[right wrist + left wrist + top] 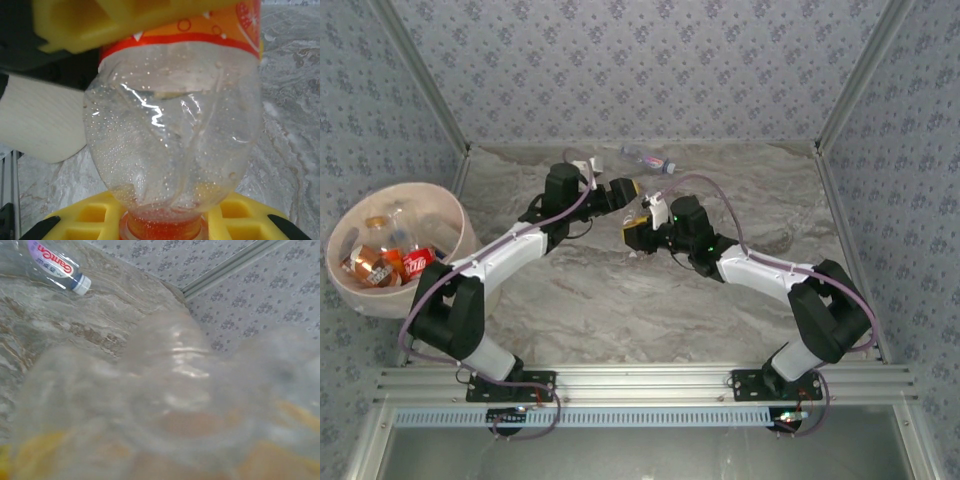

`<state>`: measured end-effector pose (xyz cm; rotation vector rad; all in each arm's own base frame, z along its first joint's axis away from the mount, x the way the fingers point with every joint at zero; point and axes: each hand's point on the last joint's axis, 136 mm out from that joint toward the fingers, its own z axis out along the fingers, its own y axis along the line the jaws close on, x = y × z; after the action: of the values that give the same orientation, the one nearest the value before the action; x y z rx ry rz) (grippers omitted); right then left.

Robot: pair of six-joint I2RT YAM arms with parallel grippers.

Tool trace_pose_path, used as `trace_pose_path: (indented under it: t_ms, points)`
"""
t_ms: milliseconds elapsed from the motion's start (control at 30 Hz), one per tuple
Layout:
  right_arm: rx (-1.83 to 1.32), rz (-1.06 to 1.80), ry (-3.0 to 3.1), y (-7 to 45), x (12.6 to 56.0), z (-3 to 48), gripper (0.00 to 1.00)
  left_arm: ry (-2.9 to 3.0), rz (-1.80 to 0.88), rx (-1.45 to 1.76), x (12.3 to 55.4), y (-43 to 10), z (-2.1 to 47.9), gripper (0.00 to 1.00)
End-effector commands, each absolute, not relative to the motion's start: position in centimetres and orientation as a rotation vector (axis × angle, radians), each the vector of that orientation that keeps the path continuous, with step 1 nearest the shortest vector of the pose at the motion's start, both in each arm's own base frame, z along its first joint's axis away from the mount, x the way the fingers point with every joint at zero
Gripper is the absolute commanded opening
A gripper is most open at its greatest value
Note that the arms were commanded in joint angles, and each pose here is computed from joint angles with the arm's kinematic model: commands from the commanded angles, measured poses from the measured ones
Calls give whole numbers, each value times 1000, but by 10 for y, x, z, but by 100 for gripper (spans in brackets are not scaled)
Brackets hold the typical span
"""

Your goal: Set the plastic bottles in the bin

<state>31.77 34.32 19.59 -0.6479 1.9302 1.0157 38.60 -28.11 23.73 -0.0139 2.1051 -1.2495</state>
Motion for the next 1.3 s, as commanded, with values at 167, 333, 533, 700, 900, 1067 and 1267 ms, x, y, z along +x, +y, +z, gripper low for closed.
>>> trace_pose_path:
  t_ms: [167,333,533,700,900,1067,1267]
  points:
    - [-688,1102,1858,343,302,215,54,2029,-1300,46,381,-283,270,52]
    - [-687,1135,1870,328,300,221,71,2026,-1219,33,379,-270,276,49]
    - [-640,1126,1825,308,307,234,85,2024,-1130,-6,377,-247,283,49]
    - [-494,1058,1799,288,328,240,100,2023,-1021,-34,372,-219,296,49]
    - [-200,928,1822,247,360,221,100,1995,-875,-34,357,-185,334,49]
    - [-55,799,1871,218,378,205,100,1944,-696,-49,337,-150,364,49]
    - [31,736,1894,200,389,197,100,1893,-533,-70,314,-114,396,49]
